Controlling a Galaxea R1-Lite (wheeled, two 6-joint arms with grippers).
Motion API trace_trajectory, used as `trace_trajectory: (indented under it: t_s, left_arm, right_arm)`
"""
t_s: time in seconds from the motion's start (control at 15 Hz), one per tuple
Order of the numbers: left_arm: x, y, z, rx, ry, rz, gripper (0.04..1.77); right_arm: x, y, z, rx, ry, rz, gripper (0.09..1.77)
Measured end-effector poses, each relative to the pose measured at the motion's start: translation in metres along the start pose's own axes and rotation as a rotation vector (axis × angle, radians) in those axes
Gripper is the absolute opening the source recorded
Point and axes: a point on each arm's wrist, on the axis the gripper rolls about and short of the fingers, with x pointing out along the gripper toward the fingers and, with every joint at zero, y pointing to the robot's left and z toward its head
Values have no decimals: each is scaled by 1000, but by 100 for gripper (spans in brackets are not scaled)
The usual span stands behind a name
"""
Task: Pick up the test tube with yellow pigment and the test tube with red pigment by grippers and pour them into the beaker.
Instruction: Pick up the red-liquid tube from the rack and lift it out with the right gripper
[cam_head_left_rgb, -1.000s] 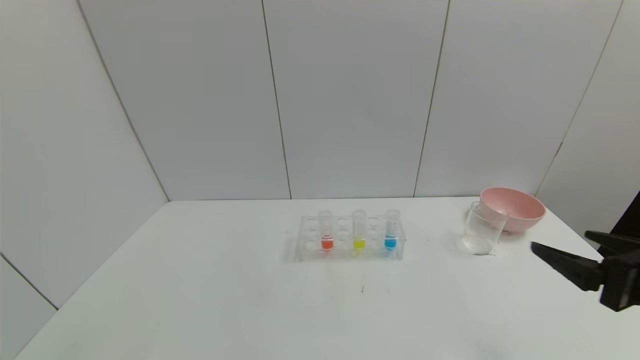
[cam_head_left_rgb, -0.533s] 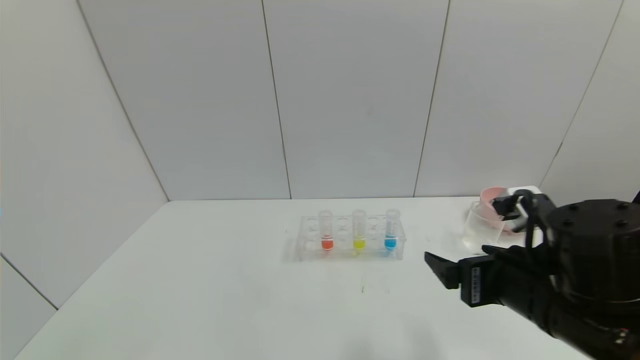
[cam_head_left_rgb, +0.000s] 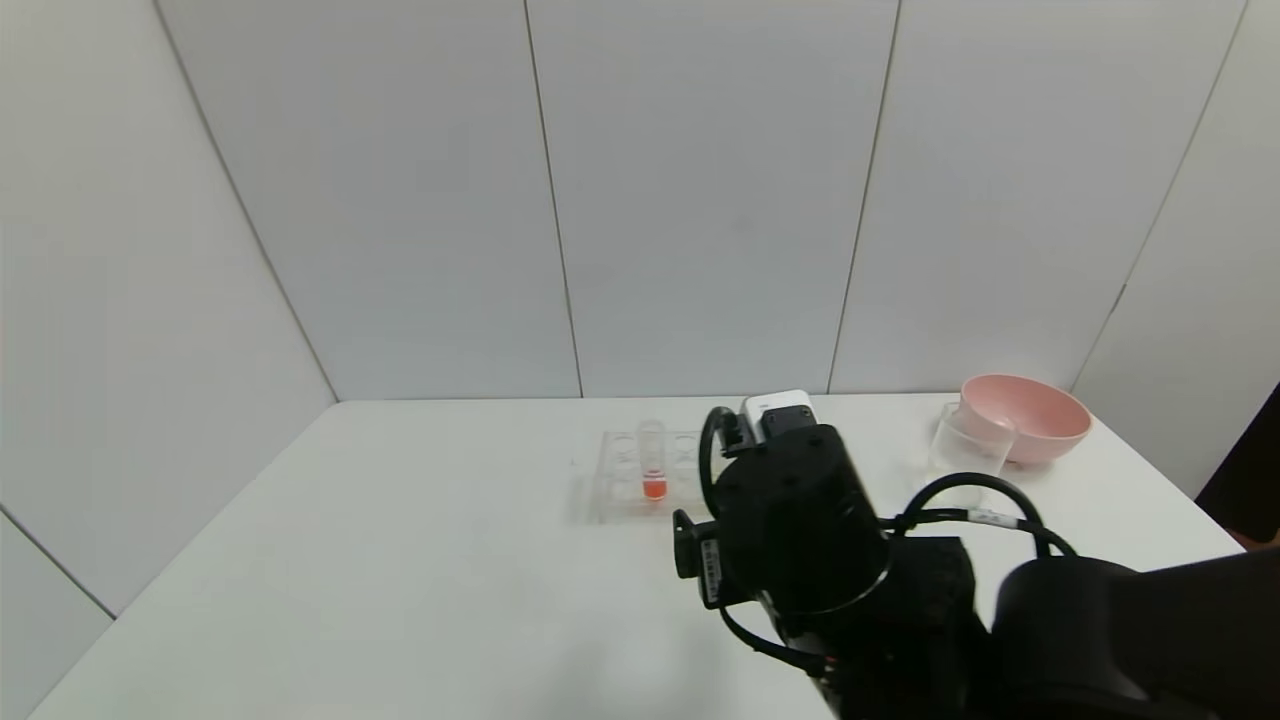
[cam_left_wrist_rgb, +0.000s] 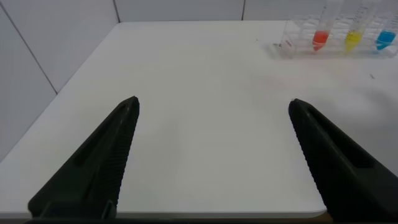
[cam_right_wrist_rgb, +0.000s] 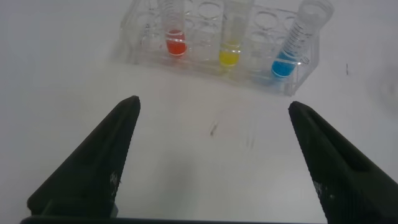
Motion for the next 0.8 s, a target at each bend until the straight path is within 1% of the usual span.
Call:
trace_trajectory:
  t_s: [0.13,0.27,0.47,0.67,0.8]
  left_arm:
    - [0,0,0,0,0,0,172]
    - [0,0,0,0,0,0,172]
    - [0,0,0,0,0,0,172]
    - [0,0,0,0,0,0,172]
    - [0,0,0,0,0,0,172]
  right_arm:
    - [12,22,0,6,9,-6,171]
    - [25,43,-1,11,2,-9,171]
    - [48,66,-3,12,-4,-17,171]
    - [73,81,-6,23,-21,-38,171]
    - [89,85,-8,30,-26,-55,171]
